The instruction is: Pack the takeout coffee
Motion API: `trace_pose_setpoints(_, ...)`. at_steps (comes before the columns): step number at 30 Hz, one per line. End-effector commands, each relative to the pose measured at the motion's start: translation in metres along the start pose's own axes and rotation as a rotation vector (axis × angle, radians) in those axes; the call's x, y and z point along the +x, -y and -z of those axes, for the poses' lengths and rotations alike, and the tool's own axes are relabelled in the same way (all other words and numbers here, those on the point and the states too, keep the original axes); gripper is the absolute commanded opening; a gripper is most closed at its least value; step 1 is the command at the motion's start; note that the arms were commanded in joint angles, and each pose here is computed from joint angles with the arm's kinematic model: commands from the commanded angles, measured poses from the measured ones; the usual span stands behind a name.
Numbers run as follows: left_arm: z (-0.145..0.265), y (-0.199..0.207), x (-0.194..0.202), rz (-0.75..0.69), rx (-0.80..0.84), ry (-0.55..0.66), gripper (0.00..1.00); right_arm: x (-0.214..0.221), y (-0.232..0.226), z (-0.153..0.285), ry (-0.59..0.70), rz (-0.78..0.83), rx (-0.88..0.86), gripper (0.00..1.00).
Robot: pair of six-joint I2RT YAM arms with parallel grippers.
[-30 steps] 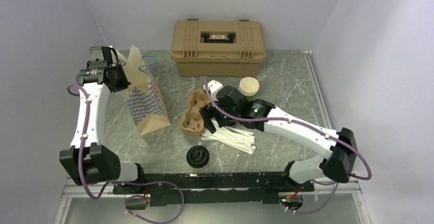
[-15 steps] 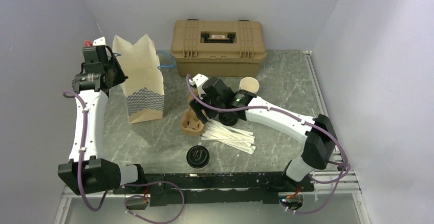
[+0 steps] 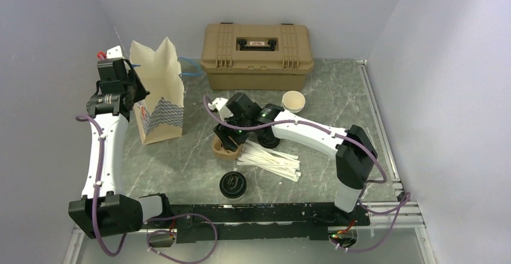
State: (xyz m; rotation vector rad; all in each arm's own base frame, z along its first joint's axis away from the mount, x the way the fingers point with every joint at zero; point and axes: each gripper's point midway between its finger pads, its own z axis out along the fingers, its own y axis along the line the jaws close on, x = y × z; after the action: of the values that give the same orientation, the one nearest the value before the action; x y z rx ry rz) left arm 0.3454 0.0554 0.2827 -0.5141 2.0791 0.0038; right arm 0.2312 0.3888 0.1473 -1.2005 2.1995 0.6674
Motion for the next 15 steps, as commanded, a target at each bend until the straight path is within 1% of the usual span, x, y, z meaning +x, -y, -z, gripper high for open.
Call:
trace_pose_setpoints(1,0.000,0.006,-0.007,0.023,0.024,0.034,0.00,-0.011,-0.010,-0.001,0.014,0.018,-0.056,0.61)
trace_pose_setpoints(4,0.000,0.006,-0.004,0.025,0.027,0.024,0.00,-0.007,-0.011,-0.010,-0.009,0.009,-0.053,0.57)
trace_pose_setpoints(15,-0.001,0.010,0.001,0.032,0.047,0.005,0.00,0.002,-0.023,-0.031,-0.058,0.011,-0.104,0.52)
